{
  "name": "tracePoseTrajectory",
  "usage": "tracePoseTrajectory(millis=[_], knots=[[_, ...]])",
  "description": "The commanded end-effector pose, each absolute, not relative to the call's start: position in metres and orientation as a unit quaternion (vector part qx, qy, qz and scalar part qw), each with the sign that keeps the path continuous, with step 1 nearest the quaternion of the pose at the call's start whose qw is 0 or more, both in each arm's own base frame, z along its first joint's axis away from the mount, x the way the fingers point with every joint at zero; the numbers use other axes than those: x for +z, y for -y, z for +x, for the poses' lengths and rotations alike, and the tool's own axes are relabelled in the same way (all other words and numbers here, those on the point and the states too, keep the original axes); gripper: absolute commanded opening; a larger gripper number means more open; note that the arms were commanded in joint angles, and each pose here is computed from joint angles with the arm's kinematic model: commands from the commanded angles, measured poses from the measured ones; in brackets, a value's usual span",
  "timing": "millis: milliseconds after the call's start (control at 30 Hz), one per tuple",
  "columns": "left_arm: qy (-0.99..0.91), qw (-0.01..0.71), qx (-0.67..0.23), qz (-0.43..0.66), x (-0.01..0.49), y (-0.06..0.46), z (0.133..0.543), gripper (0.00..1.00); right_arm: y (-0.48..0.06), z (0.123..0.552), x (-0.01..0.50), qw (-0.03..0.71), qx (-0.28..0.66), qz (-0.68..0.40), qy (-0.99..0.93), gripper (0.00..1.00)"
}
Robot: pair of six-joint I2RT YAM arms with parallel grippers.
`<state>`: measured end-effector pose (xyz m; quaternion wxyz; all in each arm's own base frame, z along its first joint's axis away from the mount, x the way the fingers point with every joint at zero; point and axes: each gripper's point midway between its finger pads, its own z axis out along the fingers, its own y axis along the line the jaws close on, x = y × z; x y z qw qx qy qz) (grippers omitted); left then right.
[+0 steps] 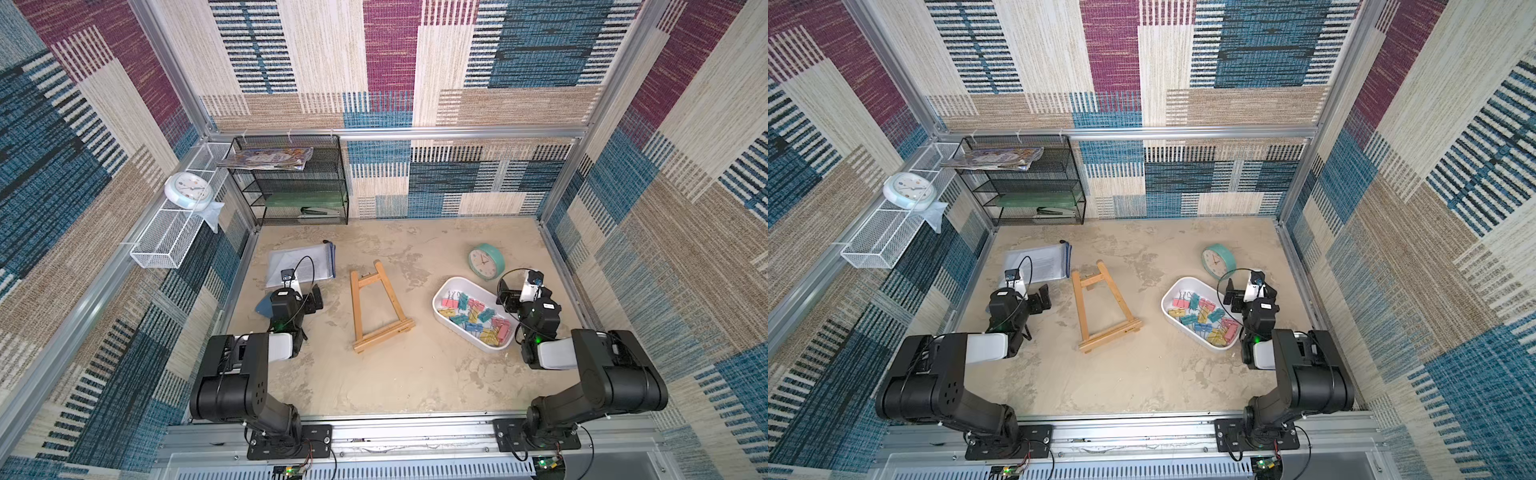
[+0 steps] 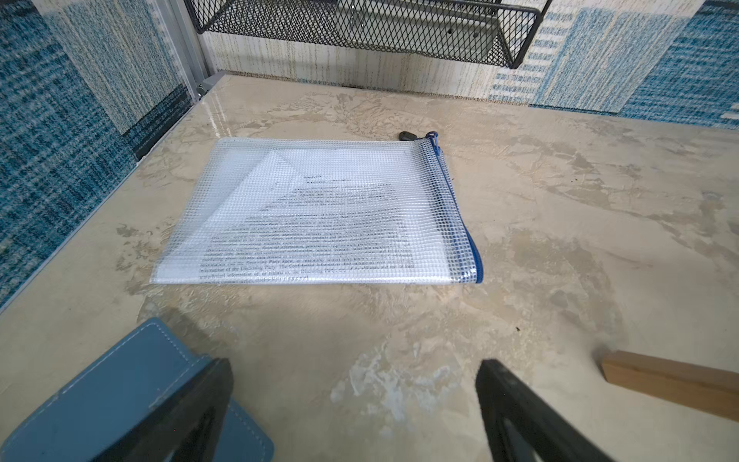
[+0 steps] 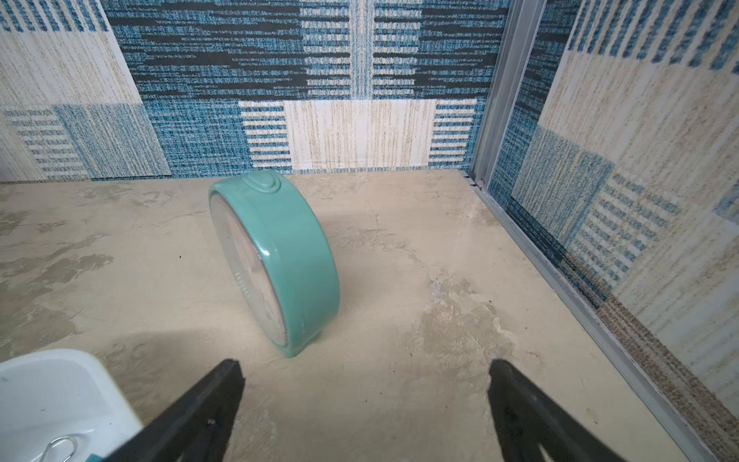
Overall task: Take out the binder clips from the storage box
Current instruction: Move the distractor to the center of the board.
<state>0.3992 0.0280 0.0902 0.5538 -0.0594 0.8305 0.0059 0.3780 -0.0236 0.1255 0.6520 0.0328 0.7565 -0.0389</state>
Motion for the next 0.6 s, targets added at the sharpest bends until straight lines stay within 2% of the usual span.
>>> tracePoseTrajectory(millis=[0,567], knots=[[-0.831,0.554,0.004,-0.055,0.0912,-0.027,0.4009,0.99,0.0232,0.378,0.128,0.656,-0.038,0.033,-0.753,0.99],[-0.82,0.57,0.0,-0.044,0.0963,-0.022,0.3946,0.99,0.0232,0.3748,0.1324,0.663,-0.039,0.033,-0.747,0.99]])
